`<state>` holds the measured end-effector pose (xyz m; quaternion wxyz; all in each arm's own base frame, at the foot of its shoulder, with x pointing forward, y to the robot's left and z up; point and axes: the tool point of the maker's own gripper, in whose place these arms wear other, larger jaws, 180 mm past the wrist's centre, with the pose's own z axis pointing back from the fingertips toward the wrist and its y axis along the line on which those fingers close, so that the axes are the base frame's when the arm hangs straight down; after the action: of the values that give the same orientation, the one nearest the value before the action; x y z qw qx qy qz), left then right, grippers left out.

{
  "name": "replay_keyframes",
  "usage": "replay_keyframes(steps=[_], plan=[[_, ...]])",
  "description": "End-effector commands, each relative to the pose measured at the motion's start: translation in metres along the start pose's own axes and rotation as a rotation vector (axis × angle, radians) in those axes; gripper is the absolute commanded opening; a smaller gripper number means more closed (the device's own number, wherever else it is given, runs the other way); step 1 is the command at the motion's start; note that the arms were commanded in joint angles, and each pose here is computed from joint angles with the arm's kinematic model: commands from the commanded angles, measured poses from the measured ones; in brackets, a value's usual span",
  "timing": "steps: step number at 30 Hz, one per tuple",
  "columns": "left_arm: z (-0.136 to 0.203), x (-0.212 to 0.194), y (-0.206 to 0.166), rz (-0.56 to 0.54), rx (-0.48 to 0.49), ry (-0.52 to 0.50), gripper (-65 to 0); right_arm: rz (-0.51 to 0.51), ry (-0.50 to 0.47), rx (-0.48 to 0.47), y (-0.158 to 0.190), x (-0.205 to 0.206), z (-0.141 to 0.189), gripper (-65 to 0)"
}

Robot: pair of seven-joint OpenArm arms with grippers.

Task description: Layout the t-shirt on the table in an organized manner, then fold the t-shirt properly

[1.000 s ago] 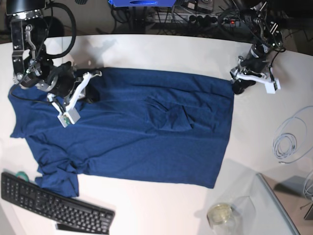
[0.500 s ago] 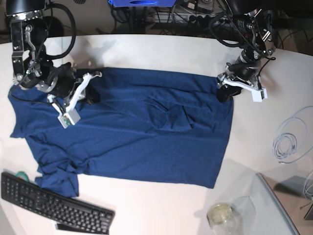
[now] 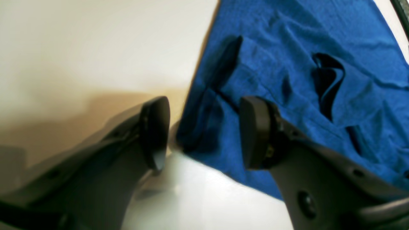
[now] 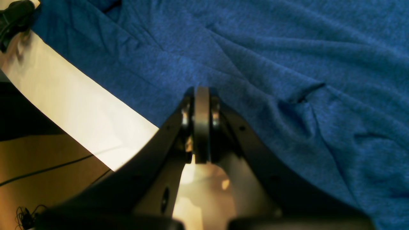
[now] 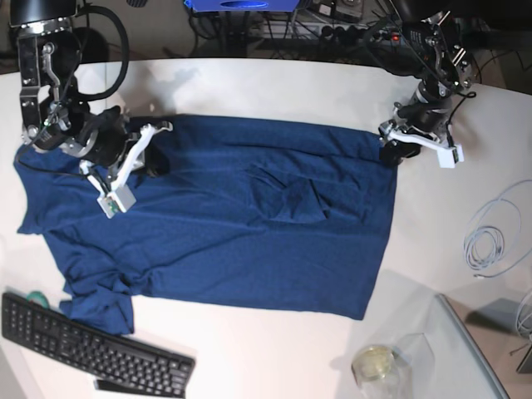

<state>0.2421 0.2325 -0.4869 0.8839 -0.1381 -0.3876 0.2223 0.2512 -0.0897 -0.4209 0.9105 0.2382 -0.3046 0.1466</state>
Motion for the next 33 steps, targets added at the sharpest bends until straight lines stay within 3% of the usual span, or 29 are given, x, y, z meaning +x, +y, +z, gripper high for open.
replay_keyframes(steps=[1, 13, 20, 31, 33], plan=[[-0.001, -0.020, -0.003, -0.019, 0.006, 0.089, -31.6, 0.017, -0.050, 0.008, 0.000, 0.016, 0.004, -64.4], [-0.001, -0.021, -0.004, -0.018, 0.003, 0.090, -32.1, 0.014, -0.045, 0.009, 0.001, 0.013, 0.004, -64.4], [-0.001, -0.021, -0.004, -0.021, 0.005, 0.092, -56.9, 0.015, -0.048, 0.008, 0.000, 0.014, 0.004, -64.4], [-0.001, -0.021, -0.004, -0.022, 0.005, 0.091, -60.1, 0.008, -0.052, 0.000, -0.002, 0.015, 0.005, -64.4], [-0.001, -0.021, -0.004, -0.022, 0.005, 0.091, -65.0, -0.050, -0.094, -0.039, -0.016, 0.020, 0.012, -63.6]])
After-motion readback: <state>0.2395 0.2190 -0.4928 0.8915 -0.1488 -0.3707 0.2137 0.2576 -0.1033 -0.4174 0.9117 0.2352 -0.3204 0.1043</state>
